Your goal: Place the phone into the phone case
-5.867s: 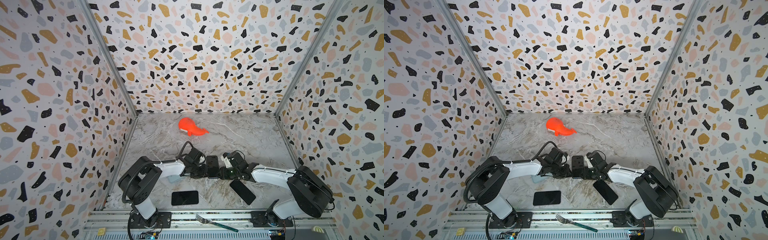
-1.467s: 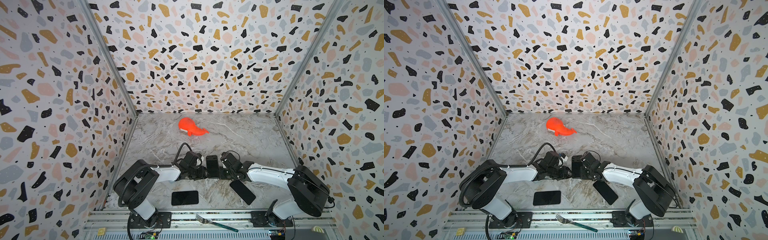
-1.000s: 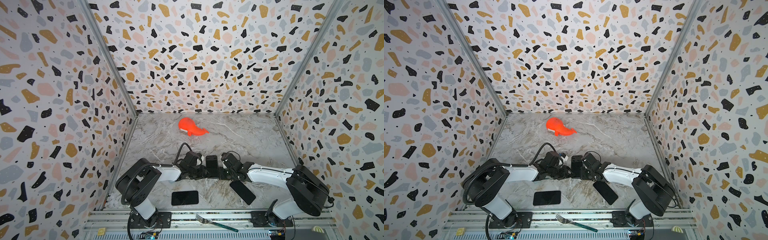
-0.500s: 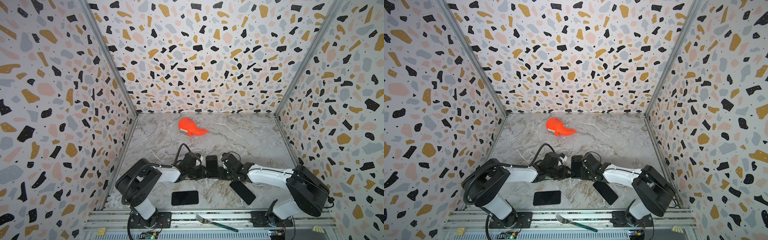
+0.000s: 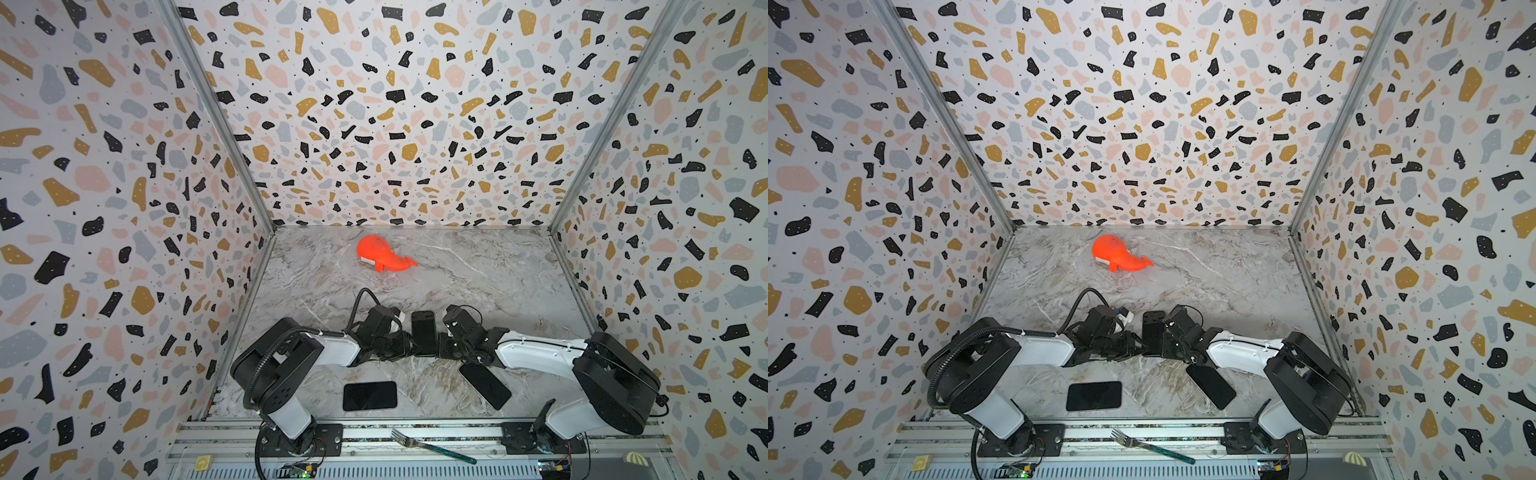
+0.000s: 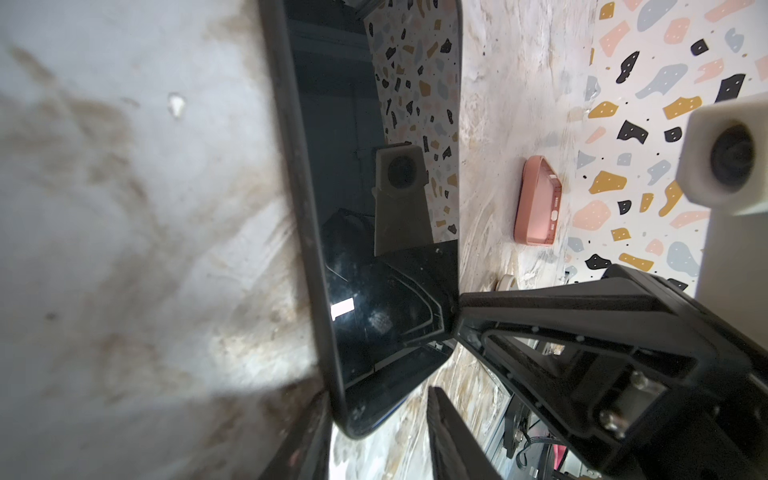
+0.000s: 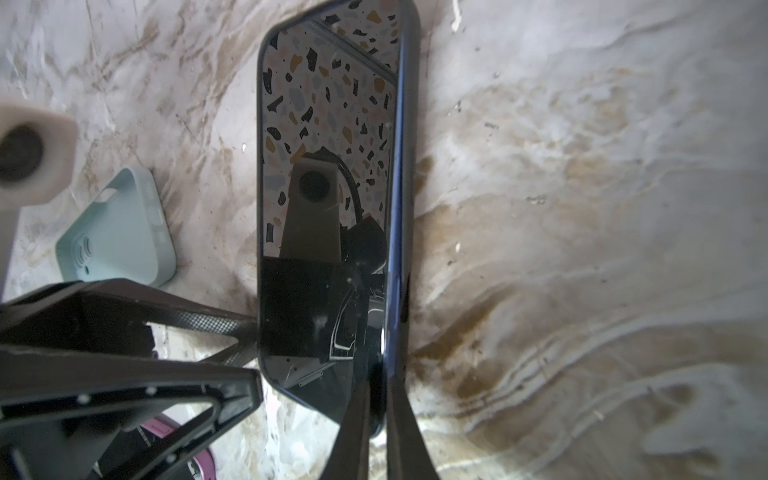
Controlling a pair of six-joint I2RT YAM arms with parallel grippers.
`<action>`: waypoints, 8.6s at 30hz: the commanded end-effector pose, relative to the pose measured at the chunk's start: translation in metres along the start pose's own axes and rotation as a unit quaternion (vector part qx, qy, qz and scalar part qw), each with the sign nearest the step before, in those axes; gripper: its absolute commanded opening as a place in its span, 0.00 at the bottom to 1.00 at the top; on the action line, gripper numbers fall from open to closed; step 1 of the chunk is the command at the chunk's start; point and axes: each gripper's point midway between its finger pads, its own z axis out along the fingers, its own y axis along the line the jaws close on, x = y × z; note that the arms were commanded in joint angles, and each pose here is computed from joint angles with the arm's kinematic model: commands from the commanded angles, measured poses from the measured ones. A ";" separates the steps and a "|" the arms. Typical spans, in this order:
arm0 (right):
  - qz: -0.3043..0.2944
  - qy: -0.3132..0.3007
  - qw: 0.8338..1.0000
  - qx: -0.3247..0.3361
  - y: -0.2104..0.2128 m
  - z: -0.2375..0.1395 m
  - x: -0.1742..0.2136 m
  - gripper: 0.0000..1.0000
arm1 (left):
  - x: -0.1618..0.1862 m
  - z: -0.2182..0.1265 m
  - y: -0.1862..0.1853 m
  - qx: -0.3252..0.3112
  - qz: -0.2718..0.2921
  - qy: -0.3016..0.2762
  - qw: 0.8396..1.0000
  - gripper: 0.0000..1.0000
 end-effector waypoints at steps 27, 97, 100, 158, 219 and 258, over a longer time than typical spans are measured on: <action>-0.017 0.007 1.000 -0.004 -0.001 -0.012 0.004 0.23 | 0.027 0.000 0.038 -0.066 -0.002 0.036 0.997 0.43; -0.088 0.039 0.990 -0.099 0.000 0.021 -0.051 0.37 | -0.002 0.002 0.048 -0.068 -0.001 0.036 0.997 0.44; -0.075 0.057 0.990 -0.103 -0.006 0.030 -0.039 0.32 | -0.005 0.006 0.050 -0.072 -0.001 0.035 0.997 0.43; -0.099 0.052 0.993 -0.033 0.008 -0.007 -0.026 0.16 | 0.013 0.004 0.052 -0.092 -0.062 0.003 0.994 0.48; -0.045 0.035 0.998 0.005 -0.002 -0.014 -0.040 0.27 | 0.004 -0.007 0.052 -0.163 0.020 0.045 0.985 0.50; -0.025 0.070 0.997 -0.028 0.000 0.013 -0.019 0.22 | 0.009 0.020 0.057 -0.173 0.022 0.071 0.982 0.25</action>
